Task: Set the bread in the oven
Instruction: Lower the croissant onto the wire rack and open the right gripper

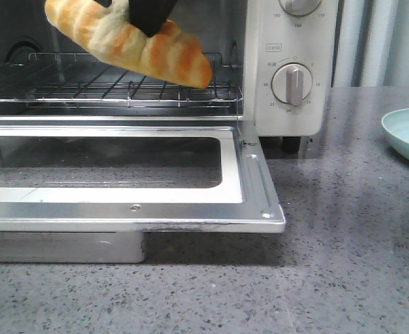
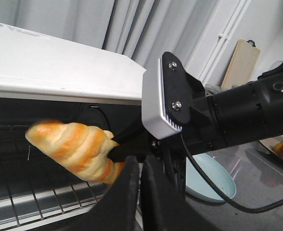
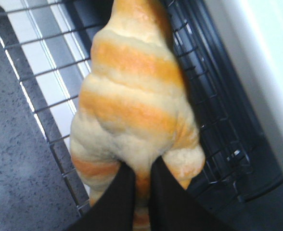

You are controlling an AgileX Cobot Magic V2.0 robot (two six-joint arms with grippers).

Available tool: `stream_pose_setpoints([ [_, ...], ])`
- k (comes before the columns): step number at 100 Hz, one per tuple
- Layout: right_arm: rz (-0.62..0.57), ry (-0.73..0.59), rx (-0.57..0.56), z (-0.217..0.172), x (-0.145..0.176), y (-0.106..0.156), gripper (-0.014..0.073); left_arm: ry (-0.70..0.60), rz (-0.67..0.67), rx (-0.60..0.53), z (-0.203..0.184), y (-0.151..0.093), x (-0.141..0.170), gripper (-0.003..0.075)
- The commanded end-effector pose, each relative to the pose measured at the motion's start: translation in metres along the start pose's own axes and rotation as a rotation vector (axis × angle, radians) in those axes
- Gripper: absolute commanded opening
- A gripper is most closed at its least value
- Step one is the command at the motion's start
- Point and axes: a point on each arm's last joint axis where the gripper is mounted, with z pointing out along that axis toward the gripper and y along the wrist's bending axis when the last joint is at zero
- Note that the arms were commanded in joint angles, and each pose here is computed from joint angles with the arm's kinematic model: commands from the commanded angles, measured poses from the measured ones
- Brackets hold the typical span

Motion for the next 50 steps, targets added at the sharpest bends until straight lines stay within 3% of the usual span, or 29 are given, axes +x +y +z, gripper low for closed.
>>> stream_pose_setpoints([
  [1, -0.017, -0.124, 0.069, -0.0234, -0.0133, -0.0145, -0.0018, -0.086, -0.004, 0.000, -0.0017, -0.0026, -0.0156, -0.0021],
  [18, -0.017, -0.133, 0.069, -0.0235, -0.0141, -0.0146, 0.0295, -0.074, -0.004, 0.003, -0.0016, -0.0029, -0.0145, -0.0021],
  [25, -0.028, -0.135, 0.079, -0.0228, -0.0144, -0.0151, 0.0375, -0.072, -0.004, 0.004, -0.0016, -0.0030, -0.0143, -0.0021],
  [50, -0.038, -0.132, 0.088, -0.0222, -0.0144, -0.0157, 0.0382, -0.068, 0.000, 0.005, -0.0016, -0.0031, -0.0139, -0.0021],
])
